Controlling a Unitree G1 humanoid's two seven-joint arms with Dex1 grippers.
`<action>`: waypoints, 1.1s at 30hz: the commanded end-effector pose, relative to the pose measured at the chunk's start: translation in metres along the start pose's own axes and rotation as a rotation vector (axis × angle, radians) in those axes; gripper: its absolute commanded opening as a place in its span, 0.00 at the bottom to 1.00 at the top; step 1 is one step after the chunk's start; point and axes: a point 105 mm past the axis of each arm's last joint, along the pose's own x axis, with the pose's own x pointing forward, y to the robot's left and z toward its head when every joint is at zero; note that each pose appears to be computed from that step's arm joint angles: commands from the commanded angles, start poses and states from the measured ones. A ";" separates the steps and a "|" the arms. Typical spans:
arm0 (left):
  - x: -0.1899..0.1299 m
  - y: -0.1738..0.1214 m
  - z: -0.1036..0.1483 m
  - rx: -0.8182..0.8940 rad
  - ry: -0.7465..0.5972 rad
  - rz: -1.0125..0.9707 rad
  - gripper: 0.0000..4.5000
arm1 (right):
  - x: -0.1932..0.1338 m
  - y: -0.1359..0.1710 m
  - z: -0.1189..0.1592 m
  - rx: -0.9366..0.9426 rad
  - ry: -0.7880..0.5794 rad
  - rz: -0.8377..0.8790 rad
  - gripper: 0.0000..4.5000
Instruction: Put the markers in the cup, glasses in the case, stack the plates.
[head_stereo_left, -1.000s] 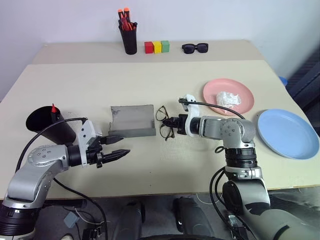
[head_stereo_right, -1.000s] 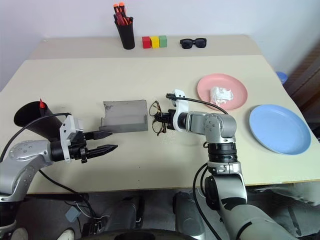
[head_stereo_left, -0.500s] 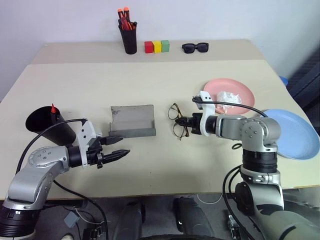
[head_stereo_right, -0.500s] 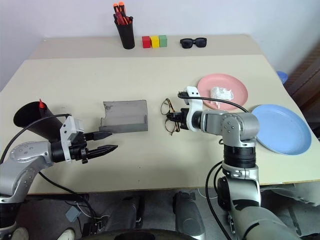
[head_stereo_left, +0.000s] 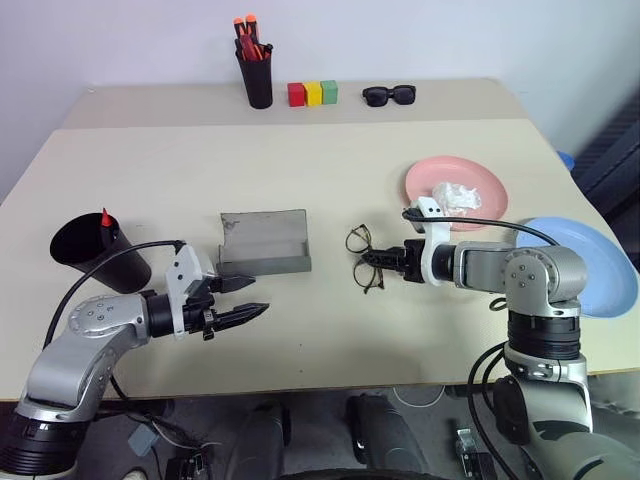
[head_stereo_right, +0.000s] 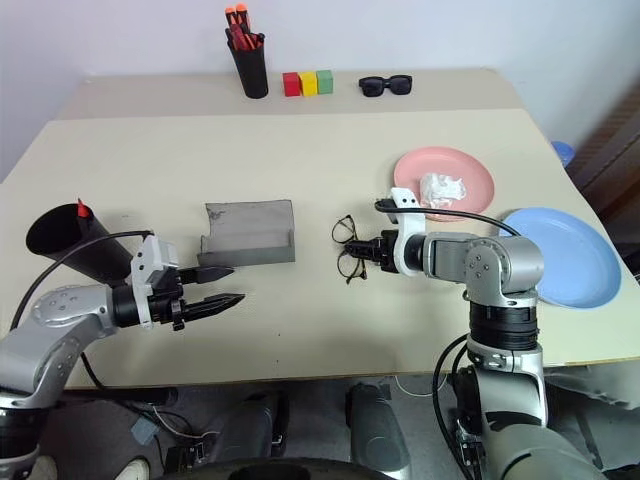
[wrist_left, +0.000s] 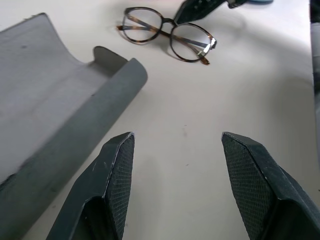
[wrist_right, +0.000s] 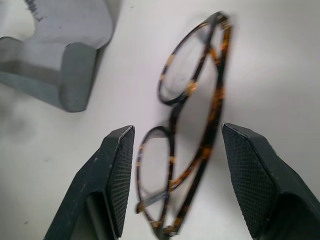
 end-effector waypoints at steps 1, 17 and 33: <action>0.003 -0.004 0.010 0.032 -0.035 -0.023 0.63 | -0.003 0.001 0.015 -0.026 -0.042 0.007 0.64; 0.004 -0.006 0.009 0.028 -0.038 -0.020 0.63 | 0.007 0.001 0.018 -0.033 -0.026 0.032 0.23; -0.011 0.003 -0.001 -0.020 -0.099 0.149 0.63 | 0.007 0.092 0.075 -0.742 -0.116 0.187 0.01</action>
